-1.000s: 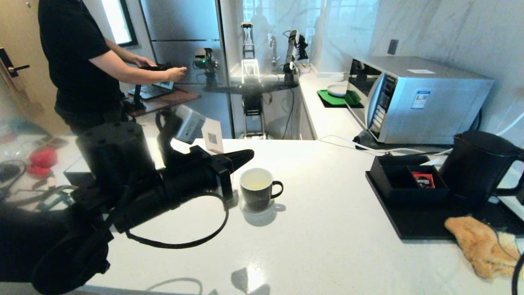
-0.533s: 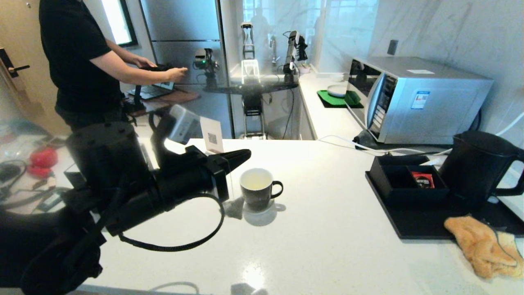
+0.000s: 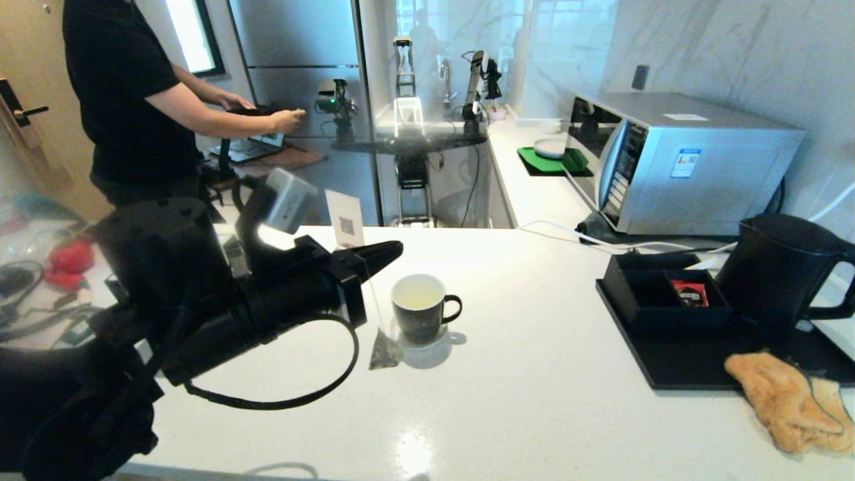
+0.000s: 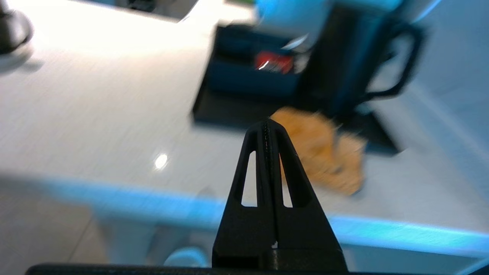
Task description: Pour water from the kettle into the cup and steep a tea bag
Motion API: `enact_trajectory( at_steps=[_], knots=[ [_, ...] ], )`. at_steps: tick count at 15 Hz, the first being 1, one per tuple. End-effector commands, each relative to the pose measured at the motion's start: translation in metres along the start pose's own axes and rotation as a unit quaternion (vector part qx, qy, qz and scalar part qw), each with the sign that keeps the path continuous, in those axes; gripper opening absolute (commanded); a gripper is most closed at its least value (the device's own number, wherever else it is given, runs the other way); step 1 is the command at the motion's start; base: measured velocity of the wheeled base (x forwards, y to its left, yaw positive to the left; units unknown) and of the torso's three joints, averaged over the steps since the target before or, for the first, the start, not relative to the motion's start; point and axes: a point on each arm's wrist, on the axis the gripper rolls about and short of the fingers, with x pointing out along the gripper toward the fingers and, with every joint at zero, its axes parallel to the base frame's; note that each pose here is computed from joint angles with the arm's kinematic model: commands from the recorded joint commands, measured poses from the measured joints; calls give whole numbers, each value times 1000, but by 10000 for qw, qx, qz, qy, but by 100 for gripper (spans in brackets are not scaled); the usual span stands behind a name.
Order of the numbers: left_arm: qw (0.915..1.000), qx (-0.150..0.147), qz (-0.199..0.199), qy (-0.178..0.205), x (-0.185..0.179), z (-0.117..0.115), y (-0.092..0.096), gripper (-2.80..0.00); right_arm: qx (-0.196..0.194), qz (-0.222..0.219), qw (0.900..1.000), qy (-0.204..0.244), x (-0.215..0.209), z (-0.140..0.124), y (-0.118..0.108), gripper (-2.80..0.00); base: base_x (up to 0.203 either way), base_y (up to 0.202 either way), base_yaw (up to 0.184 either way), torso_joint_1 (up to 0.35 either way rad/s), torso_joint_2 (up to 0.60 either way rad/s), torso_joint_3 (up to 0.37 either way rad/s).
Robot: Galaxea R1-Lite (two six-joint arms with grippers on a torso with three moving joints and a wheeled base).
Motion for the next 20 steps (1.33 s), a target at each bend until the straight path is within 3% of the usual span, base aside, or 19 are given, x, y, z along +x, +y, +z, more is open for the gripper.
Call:
enact_trajectory(
  at_steps=[1,4,14,20],
  knots=[
    [10000,1,49,-31,-1,1,3,-280,199,185,9995,131,-2,-10,3,-280,0,0,0,0,0,0],
    [9999,-3,104,-47,-1,2,6,-280,420,313,9982,292,-2,-13,4,-280,0,0,0,0,0,0],
    [9990,50,409,-200,0,10,25,-280,398,312,9983,284,-2,-13,4,-280,0,0,0,0,0,0],
    [9983,134,408,-401,32,18,39,-280,413,312,9983,284,-2,-13,4,-280,0,0,0,0,0,0]
  ],
)
